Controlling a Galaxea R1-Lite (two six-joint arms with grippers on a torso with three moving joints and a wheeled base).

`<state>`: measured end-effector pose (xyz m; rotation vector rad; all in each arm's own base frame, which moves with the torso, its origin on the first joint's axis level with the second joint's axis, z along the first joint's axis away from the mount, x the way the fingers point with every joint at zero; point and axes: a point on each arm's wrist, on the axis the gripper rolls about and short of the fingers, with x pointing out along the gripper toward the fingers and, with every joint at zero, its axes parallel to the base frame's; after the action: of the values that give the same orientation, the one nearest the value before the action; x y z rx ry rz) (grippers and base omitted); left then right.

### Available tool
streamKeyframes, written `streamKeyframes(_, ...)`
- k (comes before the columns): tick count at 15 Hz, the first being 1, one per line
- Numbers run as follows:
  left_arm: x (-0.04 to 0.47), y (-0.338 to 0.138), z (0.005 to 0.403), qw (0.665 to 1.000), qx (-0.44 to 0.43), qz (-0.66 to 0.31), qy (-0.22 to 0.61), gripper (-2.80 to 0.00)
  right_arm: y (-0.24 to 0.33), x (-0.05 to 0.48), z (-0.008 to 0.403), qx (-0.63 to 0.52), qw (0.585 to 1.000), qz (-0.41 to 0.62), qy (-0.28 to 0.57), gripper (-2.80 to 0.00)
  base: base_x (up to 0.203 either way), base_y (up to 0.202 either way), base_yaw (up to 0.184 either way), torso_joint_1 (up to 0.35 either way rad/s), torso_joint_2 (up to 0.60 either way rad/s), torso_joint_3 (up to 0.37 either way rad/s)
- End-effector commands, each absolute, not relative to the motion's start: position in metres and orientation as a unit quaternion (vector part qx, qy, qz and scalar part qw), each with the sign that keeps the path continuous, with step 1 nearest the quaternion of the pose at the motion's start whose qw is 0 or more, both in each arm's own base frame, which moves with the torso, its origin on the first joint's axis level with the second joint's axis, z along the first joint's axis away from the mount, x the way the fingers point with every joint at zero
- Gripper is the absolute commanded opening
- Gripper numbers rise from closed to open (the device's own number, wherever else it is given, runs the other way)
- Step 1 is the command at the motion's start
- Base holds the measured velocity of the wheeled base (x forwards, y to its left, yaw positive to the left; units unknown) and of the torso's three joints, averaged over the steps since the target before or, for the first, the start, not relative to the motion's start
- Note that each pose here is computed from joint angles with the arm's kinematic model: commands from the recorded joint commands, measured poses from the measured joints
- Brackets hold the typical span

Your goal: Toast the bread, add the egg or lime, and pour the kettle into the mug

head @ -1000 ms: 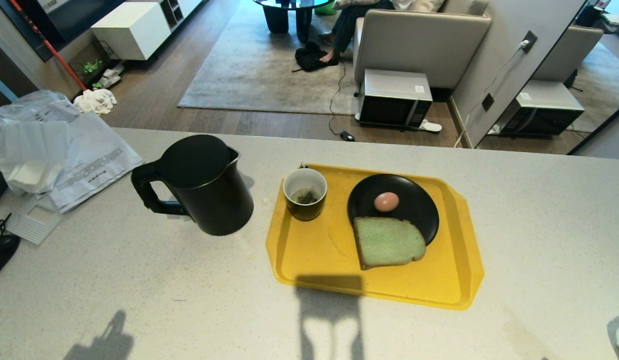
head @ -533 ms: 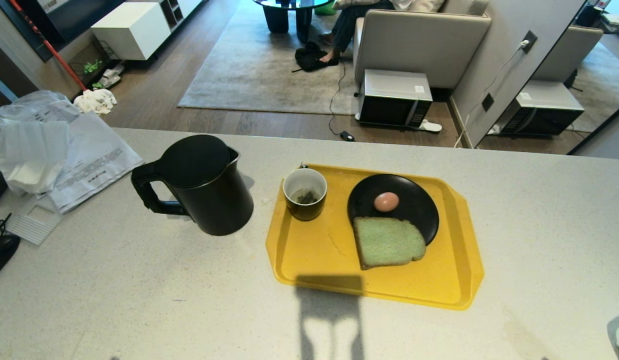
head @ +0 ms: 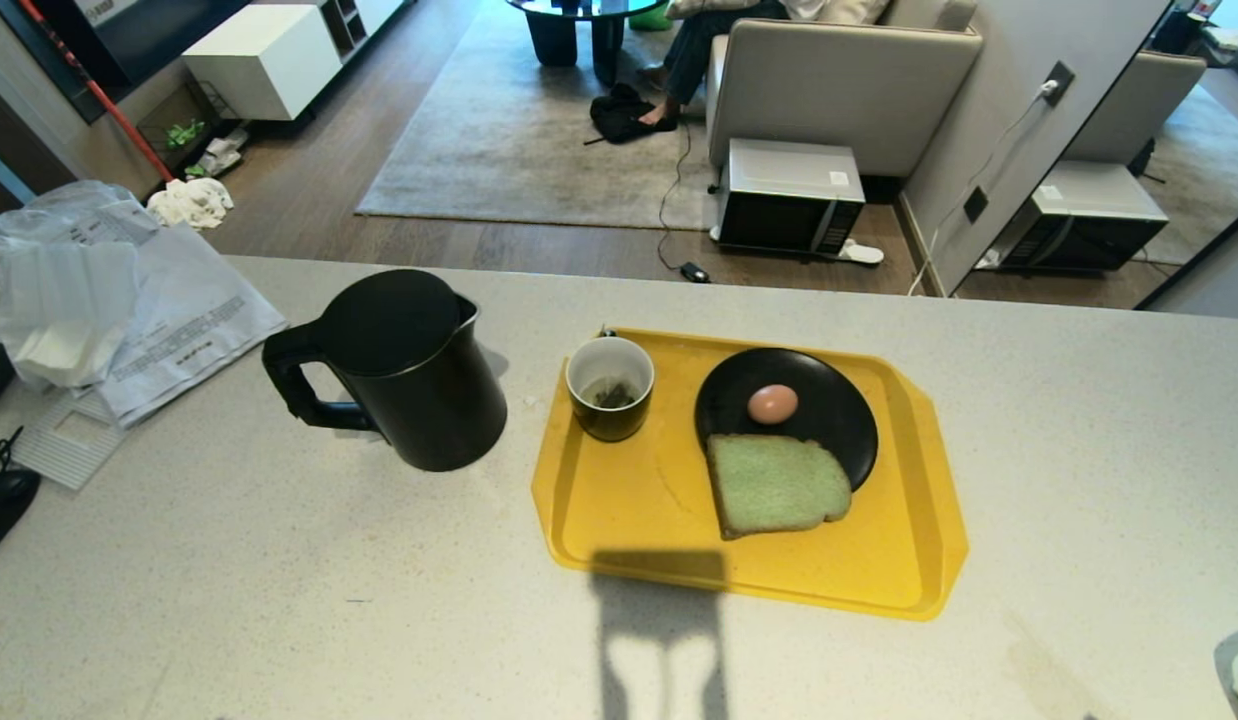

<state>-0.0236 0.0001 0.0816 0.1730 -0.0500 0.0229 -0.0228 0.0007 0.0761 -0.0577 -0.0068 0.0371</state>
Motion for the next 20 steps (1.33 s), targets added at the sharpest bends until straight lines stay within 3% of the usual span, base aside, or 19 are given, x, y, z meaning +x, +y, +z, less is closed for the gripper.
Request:
streamKeyframes(1,-0.0233,-0.0004,0.0789,0.997,0.079,0.0,-0.011,-2.8,0.0007,-0.0226,0.0757,-0.029,0.999,0.019,-0.002,-2.8,0.0,0.0,0.0,0.0,0.0,0.0)
streamKeyframes(4,-0.0258,-0.0007,0.0749,0.997,0.073,-0.01,0.032,-2.8,0.0007,-0.0227,0.0757,-0.029,0.999,0.019,-0.003,-2.8,0.0,0.0,0.0,0.0,0.0,0.0)
streamKeyframes(20,-0.0229,-0.0006,0.0762,0.999,0.048,-0.006,-0.005,-2.8,0.0007,-0.0227,0.0757,-0.029,0.999,0.02,-0.003,-2.8,0.0,0.0,0.0,0.0,0.0,0.0)
